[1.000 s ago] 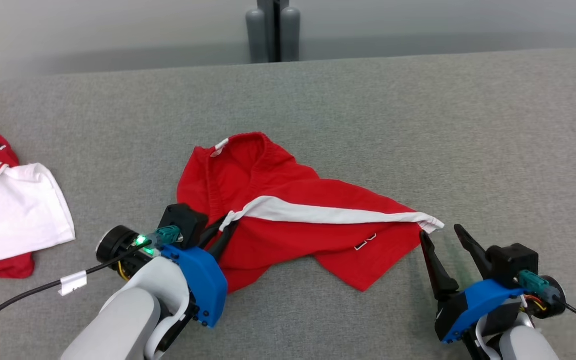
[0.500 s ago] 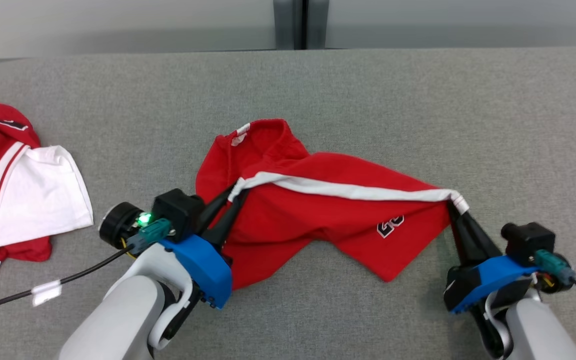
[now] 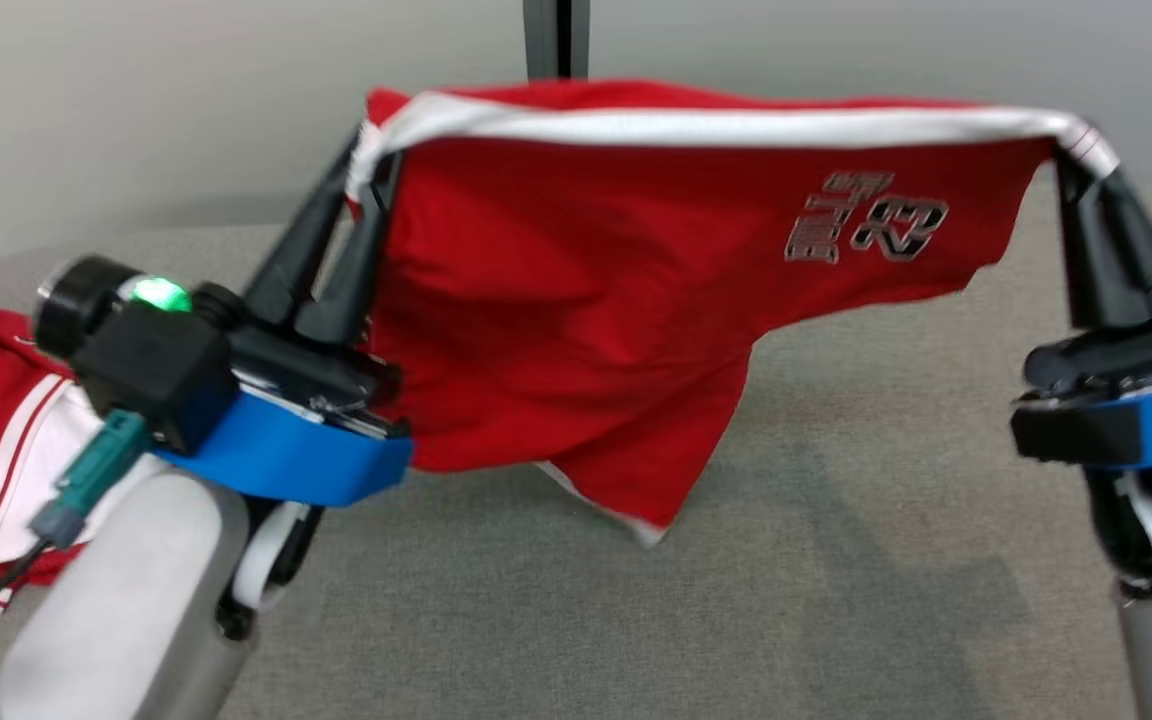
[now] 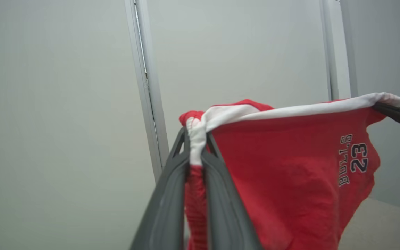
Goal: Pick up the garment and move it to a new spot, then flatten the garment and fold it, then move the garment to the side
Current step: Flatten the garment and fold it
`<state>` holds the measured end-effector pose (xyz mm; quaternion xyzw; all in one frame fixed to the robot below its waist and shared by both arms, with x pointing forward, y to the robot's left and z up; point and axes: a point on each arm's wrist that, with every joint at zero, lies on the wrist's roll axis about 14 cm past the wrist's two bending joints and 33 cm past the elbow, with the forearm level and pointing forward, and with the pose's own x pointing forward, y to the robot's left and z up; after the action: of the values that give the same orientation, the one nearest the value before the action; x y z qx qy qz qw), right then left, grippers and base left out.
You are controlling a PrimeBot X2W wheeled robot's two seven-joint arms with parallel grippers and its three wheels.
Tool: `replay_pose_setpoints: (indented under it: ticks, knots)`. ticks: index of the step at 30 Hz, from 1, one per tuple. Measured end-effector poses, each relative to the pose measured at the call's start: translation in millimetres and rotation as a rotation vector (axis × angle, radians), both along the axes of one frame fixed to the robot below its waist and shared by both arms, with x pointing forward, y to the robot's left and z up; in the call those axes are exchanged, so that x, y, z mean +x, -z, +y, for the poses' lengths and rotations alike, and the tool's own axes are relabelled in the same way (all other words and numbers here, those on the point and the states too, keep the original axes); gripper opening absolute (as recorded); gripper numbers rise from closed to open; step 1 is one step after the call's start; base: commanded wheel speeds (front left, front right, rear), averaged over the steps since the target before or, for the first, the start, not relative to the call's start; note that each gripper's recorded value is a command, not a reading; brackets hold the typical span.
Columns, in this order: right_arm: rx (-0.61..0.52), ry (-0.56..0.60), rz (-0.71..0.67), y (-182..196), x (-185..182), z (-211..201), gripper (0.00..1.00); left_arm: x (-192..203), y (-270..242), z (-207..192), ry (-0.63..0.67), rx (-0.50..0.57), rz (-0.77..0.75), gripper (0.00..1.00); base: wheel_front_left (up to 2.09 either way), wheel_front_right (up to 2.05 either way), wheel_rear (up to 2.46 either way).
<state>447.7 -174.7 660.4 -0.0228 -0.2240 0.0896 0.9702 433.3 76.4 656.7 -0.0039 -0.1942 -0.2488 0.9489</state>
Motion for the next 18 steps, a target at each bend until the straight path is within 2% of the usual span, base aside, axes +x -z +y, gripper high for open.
replay_pose_setpoints:
  ticks: [5,8,13,18]
  knots:
    - [-0.028,0.055,-0.187,-77,-31,-18,0.0,-20,-70,0,-0.005,-0.015,-0.196,0.0,0.0,0.0,0.0]
    - [-0.041,0.074,-0.23,-100,-43,-24,0.0,-28,-94,-3,0.004,-0.023,-0.254,0.0,0.0,0.0,0.0]
    - [-0.043,0.066,-0.175,-96,-30,-29,0.0,-16,-89,-8,0.019,-0.055,-0.204,0.0,0.0,0.0,0.0]
    - [-0.014,0.05,-0.083,-74,8,-34,0.0,27,-52,-16,0.048,-0.138,-0.063,0.0,0.0,0.0,0.0]
